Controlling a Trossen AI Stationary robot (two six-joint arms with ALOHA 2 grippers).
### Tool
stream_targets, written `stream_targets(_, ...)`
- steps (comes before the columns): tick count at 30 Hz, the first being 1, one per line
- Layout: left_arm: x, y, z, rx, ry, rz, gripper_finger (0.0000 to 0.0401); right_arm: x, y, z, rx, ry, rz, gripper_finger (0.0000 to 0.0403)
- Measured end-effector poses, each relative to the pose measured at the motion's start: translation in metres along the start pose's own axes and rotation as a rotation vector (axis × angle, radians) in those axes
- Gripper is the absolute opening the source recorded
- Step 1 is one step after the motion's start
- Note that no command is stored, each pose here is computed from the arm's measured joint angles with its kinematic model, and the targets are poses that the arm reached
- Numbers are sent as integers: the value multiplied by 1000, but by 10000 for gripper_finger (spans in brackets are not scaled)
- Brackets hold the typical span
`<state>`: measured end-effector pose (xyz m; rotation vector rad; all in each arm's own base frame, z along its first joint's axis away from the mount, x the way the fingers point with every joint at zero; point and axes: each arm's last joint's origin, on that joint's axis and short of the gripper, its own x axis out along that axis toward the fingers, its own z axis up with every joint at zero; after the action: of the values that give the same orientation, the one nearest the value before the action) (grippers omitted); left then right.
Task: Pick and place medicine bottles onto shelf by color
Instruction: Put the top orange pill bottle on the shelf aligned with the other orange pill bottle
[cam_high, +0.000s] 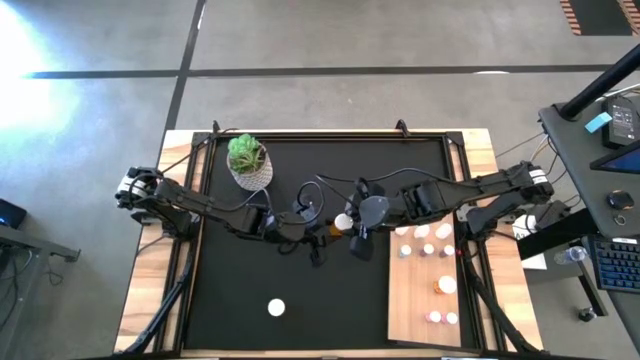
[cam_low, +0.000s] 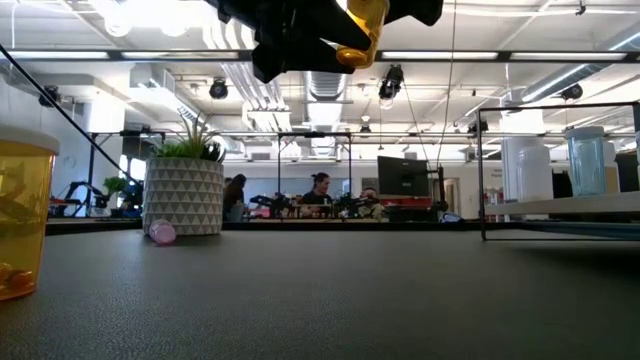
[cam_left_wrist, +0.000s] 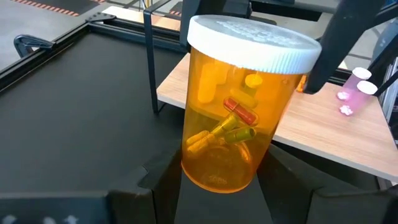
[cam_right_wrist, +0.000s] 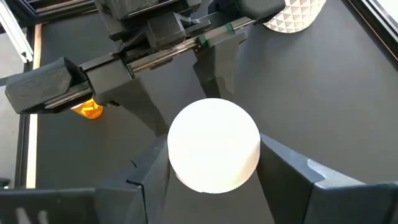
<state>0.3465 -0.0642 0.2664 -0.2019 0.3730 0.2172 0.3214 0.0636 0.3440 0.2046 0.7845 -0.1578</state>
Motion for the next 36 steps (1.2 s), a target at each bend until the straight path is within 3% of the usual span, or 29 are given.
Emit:
stream_targets(8, 0, -1, 2, -10, -5, -9, 177, -7, -2, -2, 54, 21, 8, 204)
stream_targets(20, 0, -1, 0, -110, 39, -54, 281, -39, -10, -11, 170, 79, 29, 201)
stream_targets(27, -1, 2, -9, -108, 122, -21, 294, -54, 4, -45, 263, 336, -21, 202)
stream_targets(32, -1, 2, -8, -181, 119, -19, 295, -62, 35, -72, 274, 390, -21, 203)
stream_targets(36, -1, 2, -8, -186, 117, -20, 295, -68, 53, -99, 268, 412, -93, 203)
